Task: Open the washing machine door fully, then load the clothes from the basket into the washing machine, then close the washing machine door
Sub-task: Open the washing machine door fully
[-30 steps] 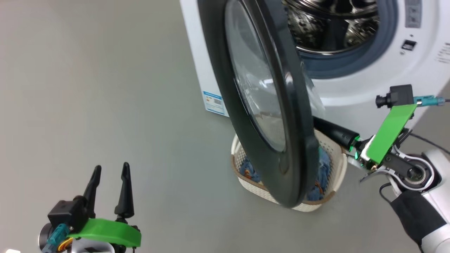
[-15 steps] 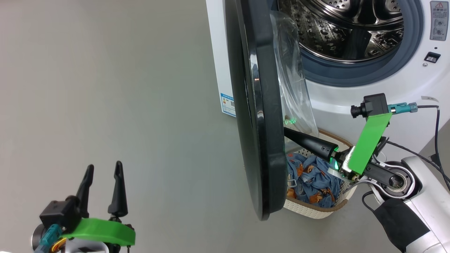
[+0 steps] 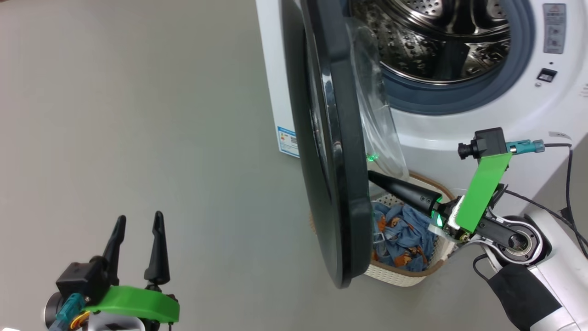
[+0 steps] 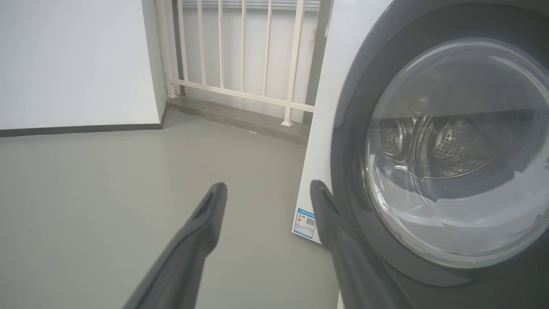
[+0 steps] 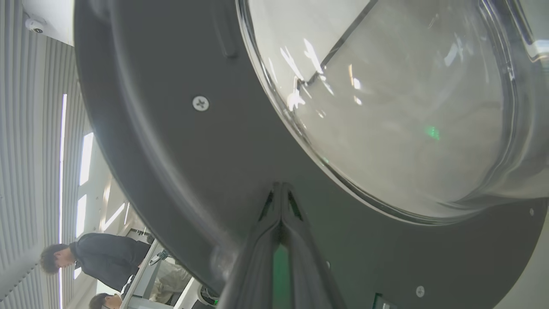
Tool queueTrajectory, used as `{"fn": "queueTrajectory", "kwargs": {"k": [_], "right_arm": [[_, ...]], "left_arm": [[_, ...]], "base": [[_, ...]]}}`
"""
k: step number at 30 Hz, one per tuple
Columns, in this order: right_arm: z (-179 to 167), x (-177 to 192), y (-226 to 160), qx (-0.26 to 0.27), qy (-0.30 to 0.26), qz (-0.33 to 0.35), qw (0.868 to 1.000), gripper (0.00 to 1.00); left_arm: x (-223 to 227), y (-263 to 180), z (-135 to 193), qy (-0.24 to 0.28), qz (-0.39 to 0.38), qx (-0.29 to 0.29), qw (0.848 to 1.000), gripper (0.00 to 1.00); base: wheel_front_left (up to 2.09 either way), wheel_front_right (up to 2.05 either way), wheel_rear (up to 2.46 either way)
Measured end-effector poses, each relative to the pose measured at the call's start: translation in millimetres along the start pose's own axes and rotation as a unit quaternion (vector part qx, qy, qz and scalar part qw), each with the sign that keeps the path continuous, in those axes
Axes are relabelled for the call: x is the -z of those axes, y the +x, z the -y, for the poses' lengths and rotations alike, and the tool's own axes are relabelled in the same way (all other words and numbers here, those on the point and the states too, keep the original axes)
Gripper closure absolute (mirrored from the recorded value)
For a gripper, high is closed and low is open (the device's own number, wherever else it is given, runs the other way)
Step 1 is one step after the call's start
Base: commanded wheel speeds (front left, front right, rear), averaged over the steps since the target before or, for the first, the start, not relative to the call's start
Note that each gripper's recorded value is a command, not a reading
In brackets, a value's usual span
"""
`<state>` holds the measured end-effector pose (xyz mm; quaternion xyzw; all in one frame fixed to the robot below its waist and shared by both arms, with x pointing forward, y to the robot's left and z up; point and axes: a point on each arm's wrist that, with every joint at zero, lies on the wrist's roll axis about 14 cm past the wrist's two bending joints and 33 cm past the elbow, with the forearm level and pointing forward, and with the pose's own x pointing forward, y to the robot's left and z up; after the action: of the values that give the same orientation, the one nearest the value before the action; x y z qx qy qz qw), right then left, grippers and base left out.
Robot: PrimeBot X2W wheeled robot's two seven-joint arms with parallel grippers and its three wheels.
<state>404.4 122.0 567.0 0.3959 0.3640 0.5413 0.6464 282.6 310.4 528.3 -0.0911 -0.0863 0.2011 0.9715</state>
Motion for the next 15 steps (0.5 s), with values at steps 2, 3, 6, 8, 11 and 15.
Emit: {"fn": "queueTrajectory", "kwargs": {"k": [2, 3, 6, 8, 11, 15], "right_arm": [[-0.8, -6.2, -5.7, 0.002, -0.002, 0.015, 1.0, 0.94], [-1.1, -8.7, -8.8, 0.003, -0.003, 0.021, 1.0, 0.82], [-1.5, -14.7, -18.0, 0.007, -0.006, 0.038, 0.999, 0.61], [-1.3, -17.3, -25.1, 0.011, -0.007, 0.048, 0.999, 0.32], [3.4, -17.2, -37.2, 0.021, -0.002, 0.061, 0.998, 0.0], [6.1, -24.2, -55.5, 0.033, -0.001, 0.095, 0.995, 0.0]], "left_arm": [[1.2, 2.2, 4.9, -0.002, -0.001, 0.007, 1.0, 0.0], [1.8, 3.3, 7.3, -0.003, -0.001, 0.011, 1.0, 0.0], [4.0, 7.0, 15.6, -0.006, -0.003, 0.023, 1.0, 0.0], [5.6, 9.6, 21.7, -0.009, -0.004, 0.032, 0.999, 0.0], [8.3, 13.2, 30.9, -0.012, -0.007, 0.046, 0.999, 0.0], [13.2, 16.1, 44.0, -0.017, -0.012, 0.065, 0.998, 0.0]], "base": [[0.0, 0.0, 0.0], [0.0, 0.0, 0.0], [0.0, 0.0, 0.0], [0.0, 0.0, 0.0], [0.0, 0.0, 0.0], [0.0, 0.0, 0.0]]}}
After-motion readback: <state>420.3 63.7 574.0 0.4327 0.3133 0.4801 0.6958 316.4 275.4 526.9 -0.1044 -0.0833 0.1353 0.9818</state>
